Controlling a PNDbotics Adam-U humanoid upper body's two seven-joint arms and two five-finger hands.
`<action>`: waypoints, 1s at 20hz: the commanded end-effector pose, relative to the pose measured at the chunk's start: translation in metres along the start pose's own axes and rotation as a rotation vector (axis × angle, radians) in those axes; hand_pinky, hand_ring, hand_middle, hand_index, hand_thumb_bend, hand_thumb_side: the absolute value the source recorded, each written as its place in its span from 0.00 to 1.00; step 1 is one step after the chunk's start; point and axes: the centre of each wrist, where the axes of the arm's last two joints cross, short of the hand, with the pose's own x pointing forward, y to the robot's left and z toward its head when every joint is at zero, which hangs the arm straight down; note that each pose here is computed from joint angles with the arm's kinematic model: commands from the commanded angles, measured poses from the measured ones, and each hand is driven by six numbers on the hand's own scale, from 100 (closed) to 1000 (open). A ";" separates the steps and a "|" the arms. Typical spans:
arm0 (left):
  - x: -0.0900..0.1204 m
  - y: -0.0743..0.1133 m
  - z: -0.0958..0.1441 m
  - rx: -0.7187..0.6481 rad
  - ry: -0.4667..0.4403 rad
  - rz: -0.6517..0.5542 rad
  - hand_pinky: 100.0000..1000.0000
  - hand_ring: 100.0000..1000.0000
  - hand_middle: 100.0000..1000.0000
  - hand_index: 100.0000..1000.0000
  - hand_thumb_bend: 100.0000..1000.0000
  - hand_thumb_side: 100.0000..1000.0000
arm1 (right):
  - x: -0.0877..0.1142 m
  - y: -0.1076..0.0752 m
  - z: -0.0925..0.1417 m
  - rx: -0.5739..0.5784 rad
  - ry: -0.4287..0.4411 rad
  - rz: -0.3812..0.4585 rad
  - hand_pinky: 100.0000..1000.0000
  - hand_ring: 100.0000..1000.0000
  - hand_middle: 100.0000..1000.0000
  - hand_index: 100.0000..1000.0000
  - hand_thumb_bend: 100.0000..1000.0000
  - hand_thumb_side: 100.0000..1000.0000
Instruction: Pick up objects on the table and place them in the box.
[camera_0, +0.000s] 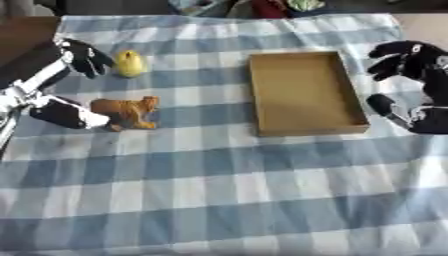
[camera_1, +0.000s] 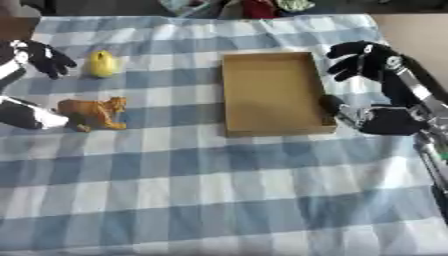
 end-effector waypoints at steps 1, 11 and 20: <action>-0.006 0.012 -0.002 -0.059 0.011 -0.065 0.66 0.57 0.55 0.75 0.60 0.15 | 0.005 -0.007 -0.003 0.002 -0.021 0.016 0.63 0.68 0.73 0.83 0.39 0.31; -0.013 0.011 -0.019 -0.123 0.075 -0.122 0.67 0.59 0.57 0.76 0.60 0.14 | 0.004 -0.006 -0.003 0.005 -0.017 0.011 0.63 0.68 0.73 0.83 0.39 0.31; -0.016 0.000 -0.032 -0.157 0.079 -0.122 0.65 0.56 0.52 0.71 0.53 0.11 | 0.003 -0.006 -0.002 0.006 -0.016 0.010 0.63 0.68 0.73 0.83 0.39 0.31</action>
